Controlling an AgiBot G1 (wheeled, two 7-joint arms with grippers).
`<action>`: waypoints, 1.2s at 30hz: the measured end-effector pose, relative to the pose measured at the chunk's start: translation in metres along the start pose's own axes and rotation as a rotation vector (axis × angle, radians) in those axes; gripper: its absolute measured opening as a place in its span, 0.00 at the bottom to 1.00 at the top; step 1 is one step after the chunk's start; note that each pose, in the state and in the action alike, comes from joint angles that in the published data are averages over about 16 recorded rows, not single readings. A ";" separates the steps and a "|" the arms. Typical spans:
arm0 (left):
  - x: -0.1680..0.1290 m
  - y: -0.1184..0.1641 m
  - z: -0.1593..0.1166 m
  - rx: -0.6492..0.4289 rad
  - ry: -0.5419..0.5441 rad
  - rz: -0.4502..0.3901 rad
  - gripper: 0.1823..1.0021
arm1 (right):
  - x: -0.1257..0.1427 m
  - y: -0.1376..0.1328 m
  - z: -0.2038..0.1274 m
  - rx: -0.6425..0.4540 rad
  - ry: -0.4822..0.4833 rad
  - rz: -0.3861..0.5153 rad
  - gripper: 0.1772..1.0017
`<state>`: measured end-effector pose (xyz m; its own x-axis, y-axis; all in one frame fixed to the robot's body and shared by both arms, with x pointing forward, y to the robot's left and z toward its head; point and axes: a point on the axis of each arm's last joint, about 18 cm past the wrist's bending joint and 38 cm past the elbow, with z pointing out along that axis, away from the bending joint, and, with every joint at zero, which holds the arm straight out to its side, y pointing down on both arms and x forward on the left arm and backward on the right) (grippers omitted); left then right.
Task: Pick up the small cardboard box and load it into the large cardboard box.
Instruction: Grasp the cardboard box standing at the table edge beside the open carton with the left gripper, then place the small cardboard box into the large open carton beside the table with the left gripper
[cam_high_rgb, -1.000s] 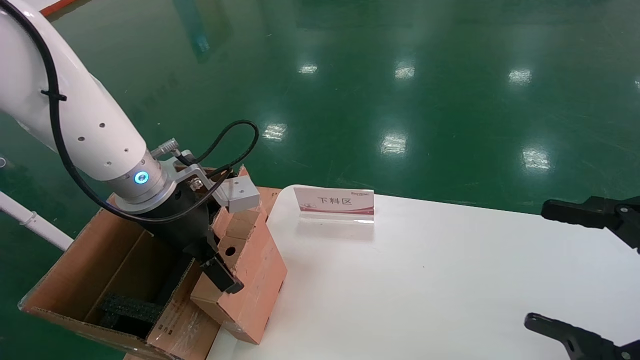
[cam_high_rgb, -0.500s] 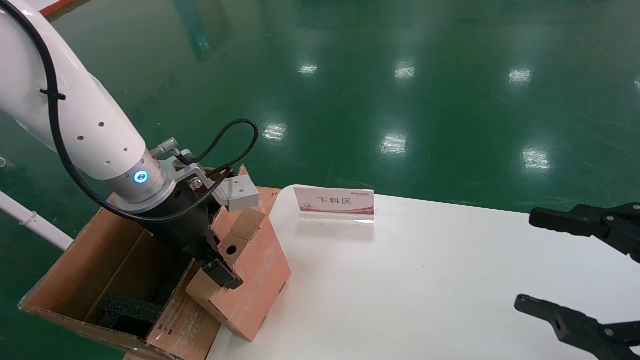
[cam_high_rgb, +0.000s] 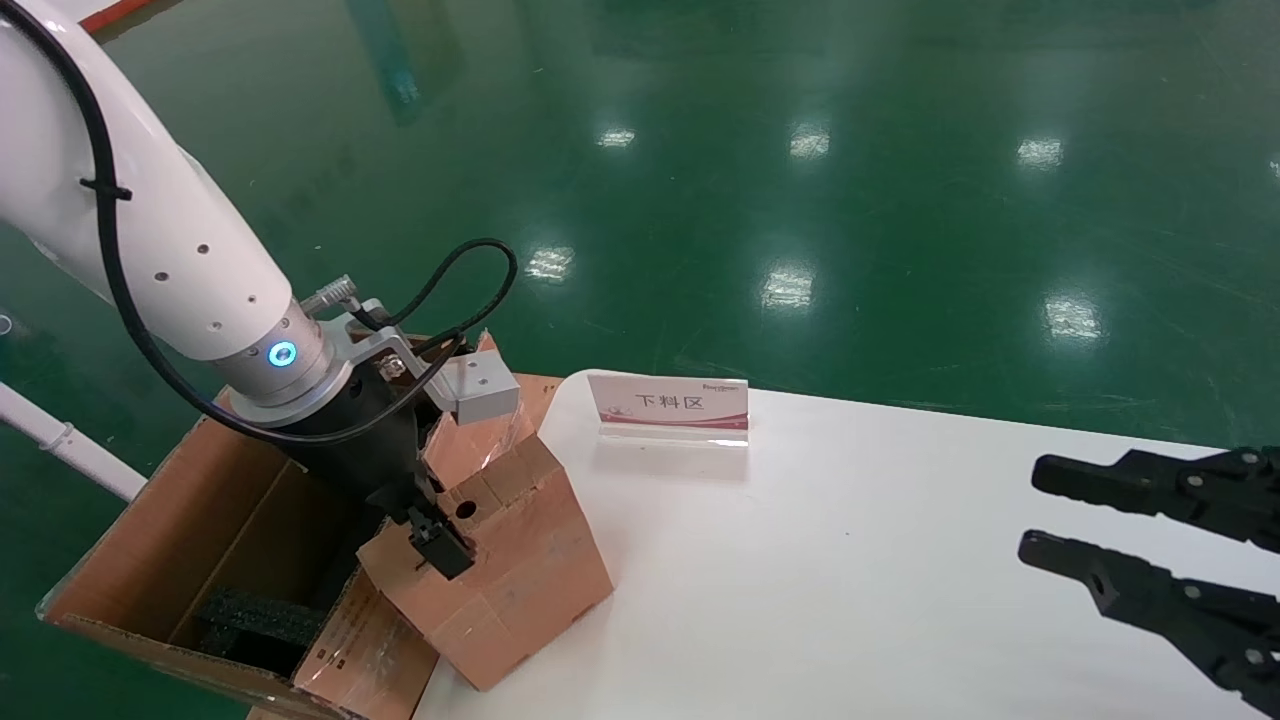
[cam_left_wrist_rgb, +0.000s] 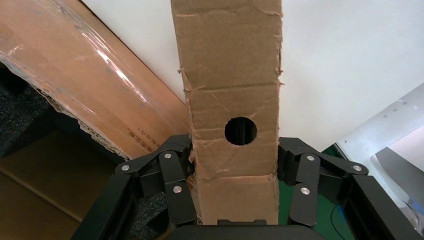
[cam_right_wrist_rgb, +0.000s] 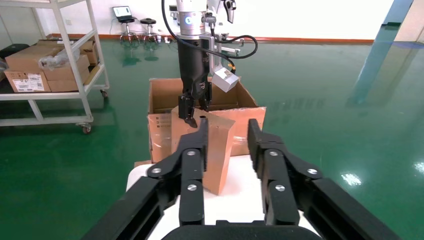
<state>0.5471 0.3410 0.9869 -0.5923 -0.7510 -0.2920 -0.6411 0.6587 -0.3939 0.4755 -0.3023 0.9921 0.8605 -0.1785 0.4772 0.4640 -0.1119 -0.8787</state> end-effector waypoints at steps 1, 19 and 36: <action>0.000 0.000 0.000 0.000 0.000 0.000 0.31 | 0.000 0.000 0.000 0.000 0.000 0.000 0.35; -0.026 -0.026 -0.090 0.276 -0.071 -0.042 0.07 | 0.000 0.000 0.000 0.000 0.000 0.000 0.35; -0.092 0.010 -0.204 0.405 -0.291 -0.134 0.05 | 0.000 0.000 0.000 0.000 0.000 0.000 0.74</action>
<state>0.4960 0.4260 1.1877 -0.3205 -0.8472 -0.4237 -0.4275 0.5285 -0.7334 0.4756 -0.3024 0.9921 0.8605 -0.1785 0.4772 0.4641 -0.1118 -0.8787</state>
